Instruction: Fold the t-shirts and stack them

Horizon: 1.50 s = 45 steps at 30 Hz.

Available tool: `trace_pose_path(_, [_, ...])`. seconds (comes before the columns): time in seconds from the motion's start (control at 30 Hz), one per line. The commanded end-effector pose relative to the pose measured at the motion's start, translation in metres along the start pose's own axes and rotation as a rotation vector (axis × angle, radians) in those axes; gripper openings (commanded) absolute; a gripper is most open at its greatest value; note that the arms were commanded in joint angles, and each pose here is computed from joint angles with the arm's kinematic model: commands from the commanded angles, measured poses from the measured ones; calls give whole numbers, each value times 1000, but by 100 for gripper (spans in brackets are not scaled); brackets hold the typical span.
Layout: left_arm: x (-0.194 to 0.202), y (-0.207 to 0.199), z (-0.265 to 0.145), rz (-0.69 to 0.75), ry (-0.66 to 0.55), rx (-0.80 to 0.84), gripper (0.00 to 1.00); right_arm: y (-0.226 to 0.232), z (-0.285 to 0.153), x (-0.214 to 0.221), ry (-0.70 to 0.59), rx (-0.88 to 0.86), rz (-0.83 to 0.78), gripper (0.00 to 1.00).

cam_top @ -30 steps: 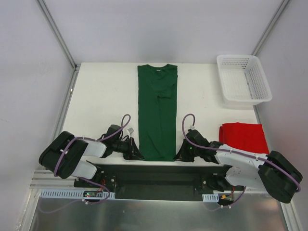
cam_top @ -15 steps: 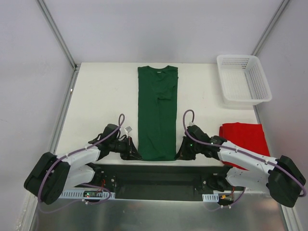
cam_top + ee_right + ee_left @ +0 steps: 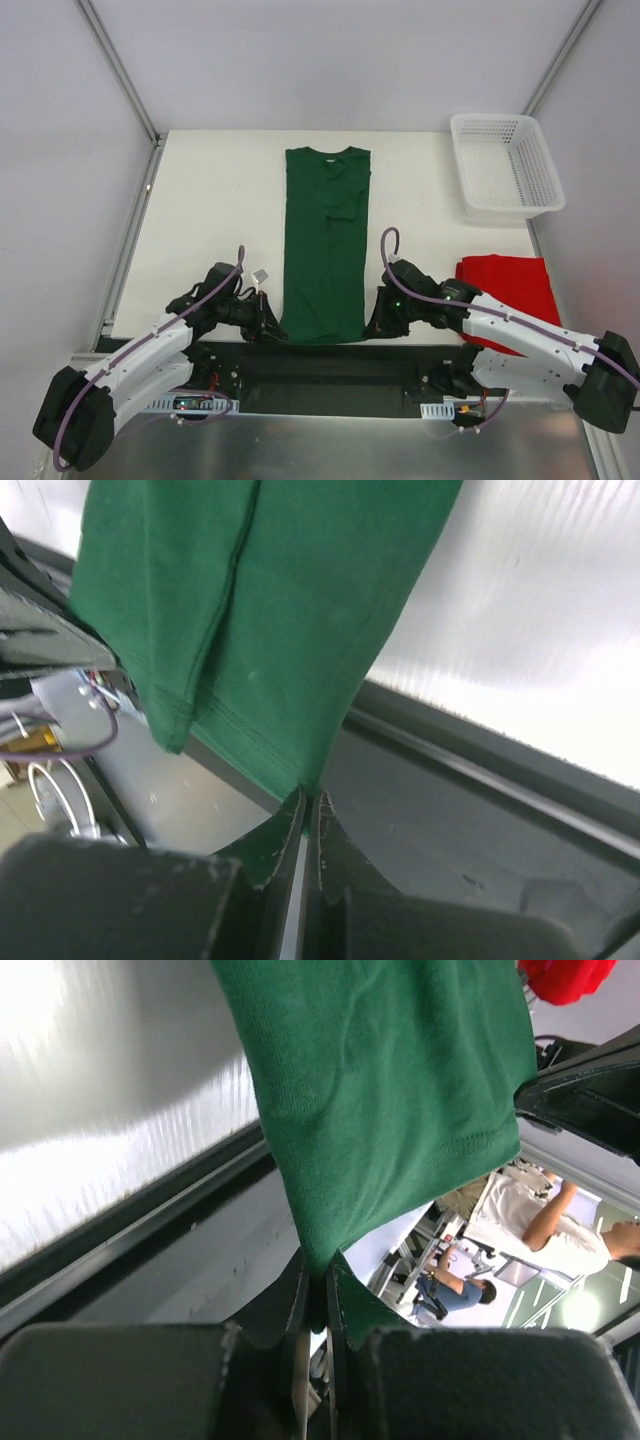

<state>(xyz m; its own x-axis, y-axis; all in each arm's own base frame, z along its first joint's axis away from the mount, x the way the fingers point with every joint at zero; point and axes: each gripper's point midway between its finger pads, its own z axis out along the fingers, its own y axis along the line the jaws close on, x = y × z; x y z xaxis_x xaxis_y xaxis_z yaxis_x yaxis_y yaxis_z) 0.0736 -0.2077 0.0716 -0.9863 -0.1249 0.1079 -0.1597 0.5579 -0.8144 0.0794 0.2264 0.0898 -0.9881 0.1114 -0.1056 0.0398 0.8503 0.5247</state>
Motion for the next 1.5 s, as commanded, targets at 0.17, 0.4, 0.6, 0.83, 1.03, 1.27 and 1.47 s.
trace_pose_path(0.17, [34, 12, -19, -46, 71, -79, 0, -32, -15, 40, 67, 145, -28, 1])
trace_pose_path(0.4, [55, 14, -27, -52, 108, -78, 0, -34, -14, 61, 74, 172, -69, 1])
trace_pose_path(0.6, [69, 15, -30, -57, 142, -86, 0, -34, -13, 69, 72, 198, -83, 1])
trace_pose_path(0.83, [78, 9, -30, 41, 190, -211, 0, -38, -12, 73, 66, 182, -63, 1])
trace_pose_path(1.03, [76, 4, -28, 68, 211, -251, 0, -39, -15, 73, 70, 194, -71, 1])
trace_pose_path(1.27, [85, -10, -27, 122, 296, -262, 0, -33, -16, 67, 64, 240, -132, 1])
trace_pose_path(1.47, [78, -34, -31, 165, 271, -258, 0, -24, -30, 56, 30, 282, -190, 1])
